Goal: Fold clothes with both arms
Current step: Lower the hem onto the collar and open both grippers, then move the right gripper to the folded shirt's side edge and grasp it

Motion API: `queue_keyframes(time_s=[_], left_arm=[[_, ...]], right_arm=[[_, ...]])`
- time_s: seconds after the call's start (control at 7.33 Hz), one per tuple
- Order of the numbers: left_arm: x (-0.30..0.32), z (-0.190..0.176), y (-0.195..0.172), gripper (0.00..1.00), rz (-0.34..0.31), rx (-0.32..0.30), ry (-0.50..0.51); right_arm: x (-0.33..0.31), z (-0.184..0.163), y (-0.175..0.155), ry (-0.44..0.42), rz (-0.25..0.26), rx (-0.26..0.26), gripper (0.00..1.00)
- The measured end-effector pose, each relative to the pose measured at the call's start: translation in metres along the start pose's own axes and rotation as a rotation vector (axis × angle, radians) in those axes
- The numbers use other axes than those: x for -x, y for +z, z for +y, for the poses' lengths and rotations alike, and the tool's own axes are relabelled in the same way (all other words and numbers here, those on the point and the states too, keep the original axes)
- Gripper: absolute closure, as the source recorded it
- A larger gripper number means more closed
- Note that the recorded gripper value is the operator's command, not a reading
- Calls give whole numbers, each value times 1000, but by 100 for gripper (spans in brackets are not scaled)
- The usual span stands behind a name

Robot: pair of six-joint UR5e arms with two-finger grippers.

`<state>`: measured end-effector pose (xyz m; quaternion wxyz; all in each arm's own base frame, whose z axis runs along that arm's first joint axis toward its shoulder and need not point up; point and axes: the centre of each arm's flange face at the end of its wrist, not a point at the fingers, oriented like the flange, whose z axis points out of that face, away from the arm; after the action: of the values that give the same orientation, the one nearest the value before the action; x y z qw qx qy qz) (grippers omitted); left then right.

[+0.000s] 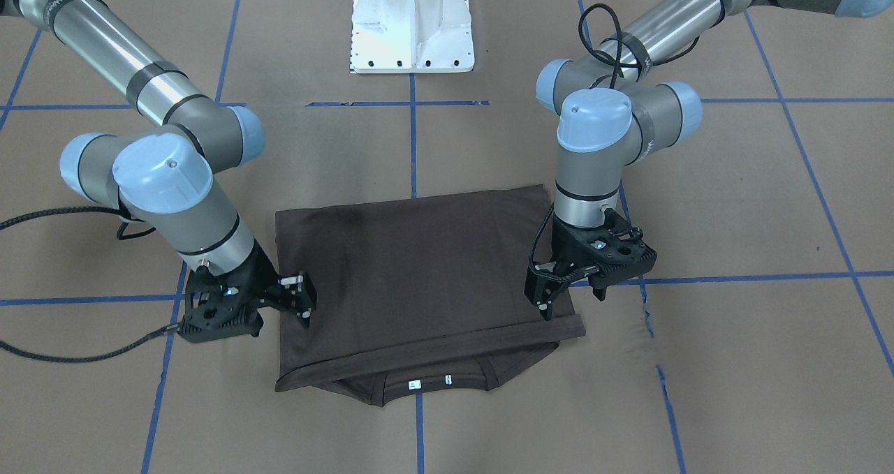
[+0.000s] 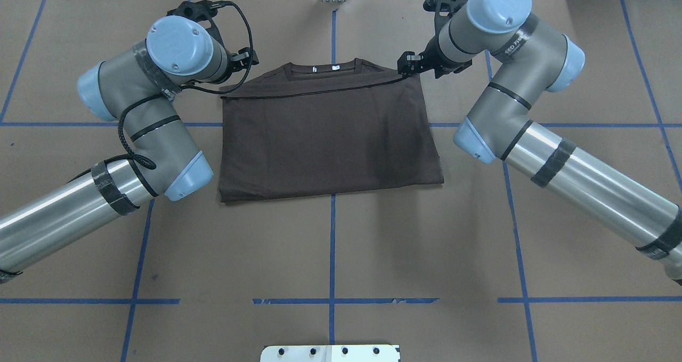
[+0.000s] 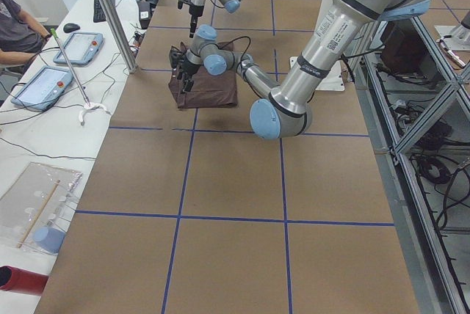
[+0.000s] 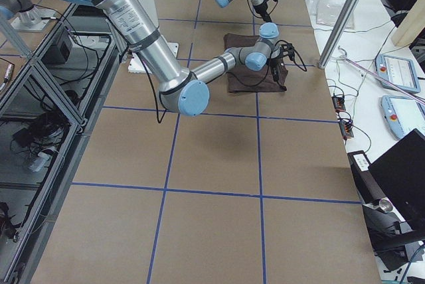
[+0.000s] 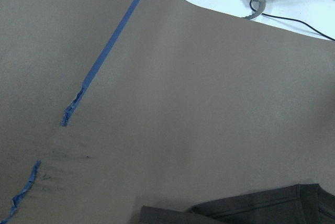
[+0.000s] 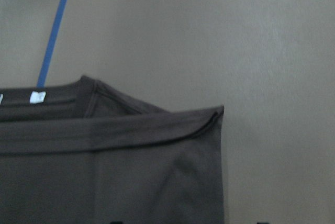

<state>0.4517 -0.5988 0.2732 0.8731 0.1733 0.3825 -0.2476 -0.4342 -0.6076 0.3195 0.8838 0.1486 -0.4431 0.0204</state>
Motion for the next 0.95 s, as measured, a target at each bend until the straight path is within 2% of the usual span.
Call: queue_keyframes(time_s=[0.27, 0.41, 0.55, 0.68, 0.95], left_arm=[[-7, 0, -21, 0, 35, 6, -8], [-8, 1, -30, 0, 39, 7, -11], [-10, 1, -39, 0, 40, 7, -11], [-11, 1, -46, 0, 38, 7, -12], [-12, 1, -51, 0, 38, 7, -12]], right_arm=[[-25, 78, 3, 5, 4, 42, 3], [-27, 102, 8, -1, 10, 55, 11], [-25, 117, 12, -9, 11, 68, 17], [-19, 125, 16, -17, 8, 80, 30], [-12, 133, 21, -26, 3, 94, 47]])
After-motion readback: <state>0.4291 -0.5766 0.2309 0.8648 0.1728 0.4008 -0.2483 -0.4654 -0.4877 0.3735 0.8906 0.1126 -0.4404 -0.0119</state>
